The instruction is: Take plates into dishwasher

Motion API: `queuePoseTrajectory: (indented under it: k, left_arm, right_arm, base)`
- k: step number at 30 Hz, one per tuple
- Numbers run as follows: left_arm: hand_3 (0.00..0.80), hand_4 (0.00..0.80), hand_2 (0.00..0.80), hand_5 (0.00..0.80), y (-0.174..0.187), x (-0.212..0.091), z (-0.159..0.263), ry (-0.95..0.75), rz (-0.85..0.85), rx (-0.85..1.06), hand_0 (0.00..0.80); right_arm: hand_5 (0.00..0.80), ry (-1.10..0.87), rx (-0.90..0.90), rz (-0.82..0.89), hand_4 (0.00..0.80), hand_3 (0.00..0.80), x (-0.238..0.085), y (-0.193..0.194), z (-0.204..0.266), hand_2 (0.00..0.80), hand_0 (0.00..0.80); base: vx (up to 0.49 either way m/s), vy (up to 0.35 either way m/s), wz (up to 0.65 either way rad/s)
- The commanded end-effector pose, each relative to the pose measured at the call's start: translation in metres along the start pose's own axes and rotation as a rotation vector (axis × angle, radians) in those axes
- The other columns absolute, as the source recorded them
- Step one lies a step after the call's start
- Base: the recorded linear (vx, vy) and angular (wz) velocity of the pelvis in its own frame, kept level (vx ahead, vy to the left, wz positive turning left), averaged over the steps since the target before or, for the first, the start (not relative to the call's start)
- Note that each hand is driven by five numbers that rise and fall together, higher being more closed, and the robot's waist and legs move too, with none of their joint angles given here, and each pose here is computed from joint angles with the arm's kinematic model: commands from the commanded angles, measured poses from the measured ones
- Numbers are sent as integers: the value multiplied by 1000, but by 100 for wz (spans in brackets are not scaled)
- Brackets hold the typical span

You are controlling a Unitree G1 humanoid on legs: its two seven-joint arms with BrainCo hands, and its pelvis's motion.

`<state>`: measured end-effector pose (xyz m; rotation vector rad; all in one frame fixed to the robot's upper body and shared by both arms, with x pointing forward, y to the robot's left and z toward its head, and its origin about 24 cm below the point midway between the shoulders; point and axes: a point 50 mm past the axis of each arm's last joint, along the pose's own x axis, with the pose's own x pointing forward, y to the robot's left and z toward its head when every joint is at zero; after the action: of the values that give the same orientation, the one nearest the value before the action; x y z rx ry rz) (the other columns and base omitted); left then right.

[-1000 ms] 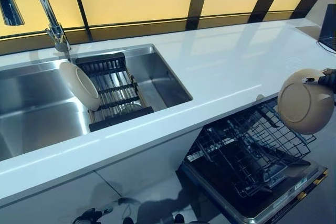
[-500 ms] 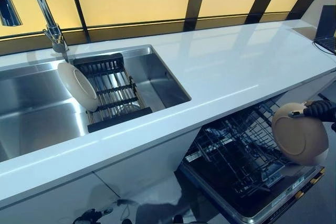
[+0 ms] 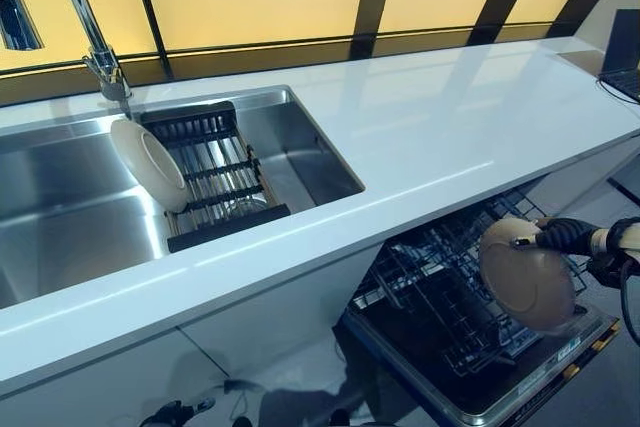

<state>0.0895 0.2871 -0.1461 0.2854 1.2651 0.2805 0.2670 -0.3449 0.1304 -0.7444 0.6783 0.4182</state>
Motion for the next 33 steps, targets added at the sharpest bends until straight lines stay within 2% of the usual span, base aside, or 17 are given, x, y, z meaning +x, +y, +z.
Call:
queuePoseTrajectory:
  k: [1,9,33]
  left_arm:
    - [0,0,0,0,14,1,6,-20,41,21,0]
    - [0,0,0,0,13,1,10,-34,32,16,0]
    - [0,0,0,0,2,1,21,-64,-1,69,0]
  right_arm:
    - [800,-111,-70,-32,800,800,1,2,21,800,800]
    - [800,-93,-104,4,800,800,16,18,19,800,800]
    - [800,85,-13,140,800,800,80,71,-27,800,800]
  base:
    - [0,0,0]
    - [-13,2,3]
    - [-12,-1,4]
